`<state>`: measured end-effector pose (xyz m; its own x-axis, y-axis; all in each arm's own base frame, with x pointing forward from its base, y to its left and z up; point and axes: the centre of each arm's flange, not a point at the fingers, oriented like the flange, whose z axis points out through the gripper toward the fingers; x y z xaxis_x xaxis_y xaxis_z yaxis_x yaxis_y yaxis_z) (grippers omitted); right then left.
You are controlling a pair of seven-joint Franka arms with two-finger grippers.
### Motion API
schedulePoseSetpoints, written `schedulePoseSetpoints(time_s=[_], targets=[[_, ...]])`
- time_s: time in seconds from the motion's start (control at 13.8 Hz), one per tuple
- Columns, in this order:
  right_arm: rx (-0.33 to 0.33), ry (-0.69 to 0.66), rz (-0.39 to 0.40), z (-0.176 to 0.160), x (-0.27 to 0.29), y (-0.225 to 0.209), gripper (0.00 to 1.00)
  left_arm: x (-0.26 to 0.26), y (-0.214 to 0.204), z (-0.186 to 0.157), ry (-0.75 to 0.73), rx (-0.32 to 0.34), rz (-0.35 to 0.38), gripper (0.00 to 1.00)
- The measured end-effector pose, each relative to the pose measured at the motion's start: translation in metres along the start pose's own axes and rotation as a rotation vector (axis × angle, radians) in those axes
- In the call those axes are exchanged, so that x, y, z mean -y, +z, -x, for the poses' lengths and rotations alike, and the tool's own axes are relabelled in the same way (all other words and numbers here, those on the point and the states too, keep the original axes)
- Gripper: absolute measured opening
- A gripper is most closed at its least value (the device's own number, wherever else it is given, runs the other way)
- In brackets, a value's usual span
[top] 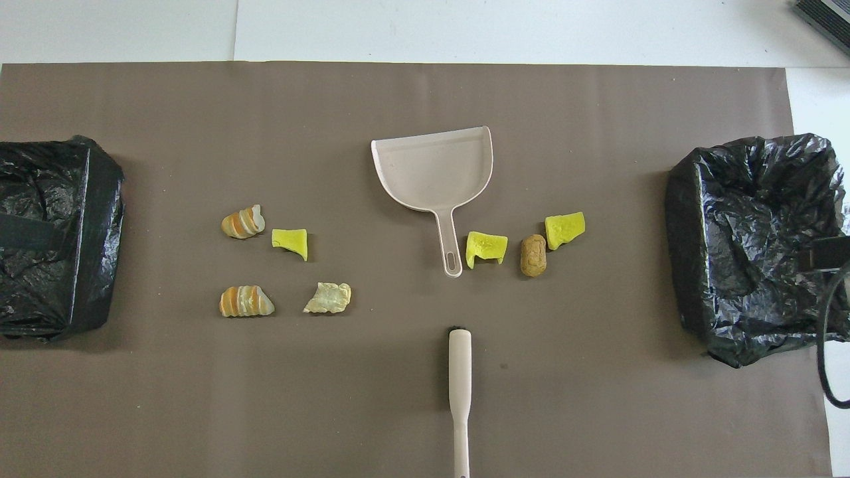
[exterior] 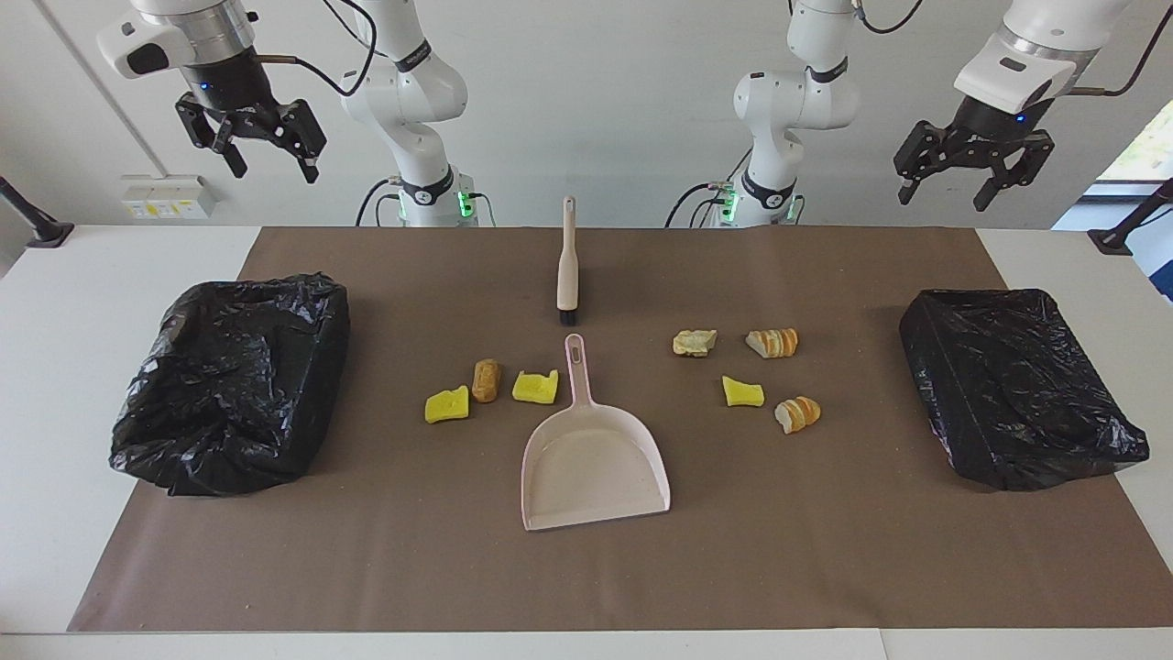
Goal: Sweep and dump trash in bin
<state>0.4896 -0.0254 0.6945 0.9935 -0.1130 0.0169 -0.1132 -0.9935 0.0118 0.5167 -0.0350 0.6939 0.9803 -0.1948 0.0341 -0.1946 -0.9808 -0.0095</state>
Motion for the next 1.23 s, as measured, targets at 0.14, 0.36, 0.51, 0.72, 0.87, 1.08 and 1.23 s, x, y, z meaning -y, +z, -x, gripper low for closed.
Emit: schedulePoseSetpoints(time_s=[0.14, 0.36, 0.51, 0.72, 0.87, 1.08, 1.23], targets=[[-0.006, -0.003, 0.000, 0.001, 0.001, -0.003, 1.00, 0.002, 0.000, 0.000, -0.003, 0.000, 0.000, 1.00], [-0.018, -0.002, -0.002, 0.004, 0.001, -0.009, 1.00, 0.001, 0.000, 0.000, -0.001, 0.000, 0.000, 1.00], [-0.020, -0.004, -0.002, 0.005, 0.002, -0.009, 1.00, 0.000, 0.000, 0.000, 0.000, 0.000, 0.000, 1.00], [-0.018, -0.022, -0.003, -0.006, 0.012, 0.004, 1.00, 0.000, 0.000, 0.000, -0.001, 0.000, 0.000, 1.00], [-0.037, -0.055, -0.012, -0.026, 0.033, 0.024, 1.00, 0.002, 0.000, 0.000, -0.003, 0.000, 0.000, 1.00], [-0.054, -0.118, -0.011, -0.062, 0.073, 0.066, 1.00, 0.011, 0.000, 0.002, -0.022, 0.001, -0.001, 1.00], [-0.055, -0.156, -0.009, -0.080, 0.099, 0.096, 1.00, 0.016, 0.000, 0.003, -0.031, 0.002, -0.001, 1.00]])
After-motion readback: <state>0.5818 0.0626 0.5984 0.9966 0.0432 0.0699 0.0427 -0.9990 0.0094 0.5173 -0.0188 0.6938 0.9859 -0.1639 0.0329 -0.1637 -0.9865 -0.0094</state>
